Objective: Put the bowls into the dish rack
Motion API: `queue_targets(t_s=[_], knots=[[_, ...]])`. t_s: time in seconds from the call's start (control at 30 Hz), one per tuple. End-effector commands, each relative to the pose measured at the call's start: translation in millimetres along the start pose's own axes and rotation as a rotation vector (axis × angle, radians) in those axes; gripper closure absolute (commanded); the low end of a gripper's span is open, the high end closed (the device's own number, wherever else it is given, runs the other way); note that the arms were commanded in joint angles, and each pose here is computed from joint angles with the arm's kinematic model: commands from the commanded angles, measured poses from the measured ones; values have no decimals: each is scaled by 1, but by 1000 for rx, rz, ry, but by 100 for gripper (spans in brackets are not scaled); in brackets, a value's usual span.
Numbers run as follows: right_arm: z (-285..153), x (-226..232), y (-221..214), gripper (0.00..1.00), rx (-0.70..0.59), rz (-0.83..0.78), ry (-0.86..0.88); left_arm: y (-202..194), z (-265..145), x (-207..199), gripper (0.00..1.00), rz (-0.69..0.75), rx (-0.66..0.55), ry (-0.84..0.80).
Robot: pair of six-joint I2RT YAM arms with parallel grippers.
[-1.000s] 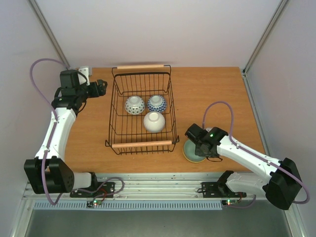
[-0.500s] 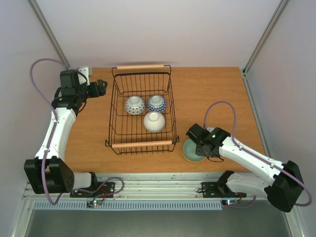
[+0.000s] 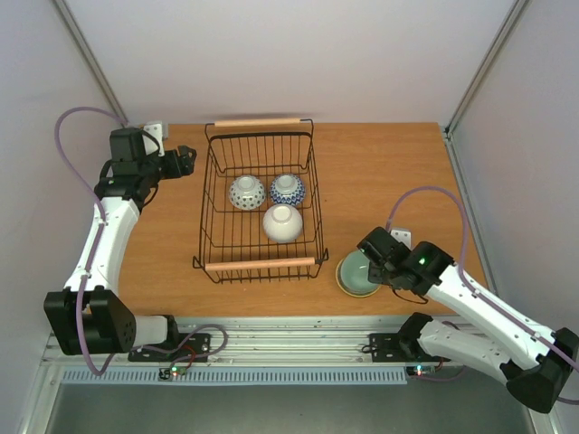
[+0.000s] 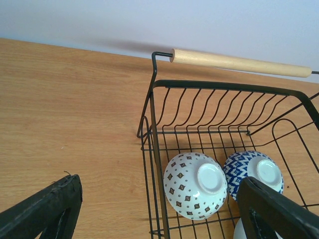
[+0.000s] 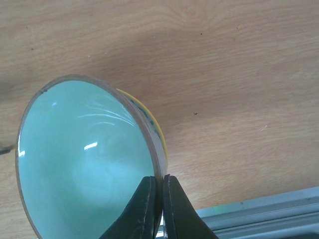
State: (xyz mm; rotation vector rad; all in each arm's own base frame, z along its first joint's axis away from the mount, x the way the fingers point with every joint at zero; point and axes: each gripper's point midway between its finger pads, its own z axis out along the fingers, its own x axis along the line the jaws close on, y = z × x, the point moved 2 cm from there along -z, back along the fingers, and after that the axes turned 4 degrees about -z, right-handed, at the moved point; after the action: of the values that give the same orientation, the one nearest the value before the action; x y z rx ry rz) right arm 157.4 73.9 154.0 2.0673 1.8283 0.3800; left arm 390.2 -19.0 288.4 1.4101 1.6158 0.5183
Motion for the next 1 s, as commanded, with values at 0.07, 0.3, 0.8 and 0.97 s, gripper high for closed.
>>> queue_targets(t_s=[0.07, 0.3, 0.8, 0.97], knots=[[-23, -8, 19, 99, -113, 26, 15, 6, 2, 1, 14, 6, -29, 0], [-44, -10, 40, 99, -204, 22, 19, 5, 3, -1, 14, 6, -24, -18], [-123, 61, 161, 99, -533, -124, 136, -3, -5, -45, 15, 22, 34, -301], [-141, 98, 194, 99, -594, -201, 205, -10, -8, -67, 16, 35, 84, -442]])
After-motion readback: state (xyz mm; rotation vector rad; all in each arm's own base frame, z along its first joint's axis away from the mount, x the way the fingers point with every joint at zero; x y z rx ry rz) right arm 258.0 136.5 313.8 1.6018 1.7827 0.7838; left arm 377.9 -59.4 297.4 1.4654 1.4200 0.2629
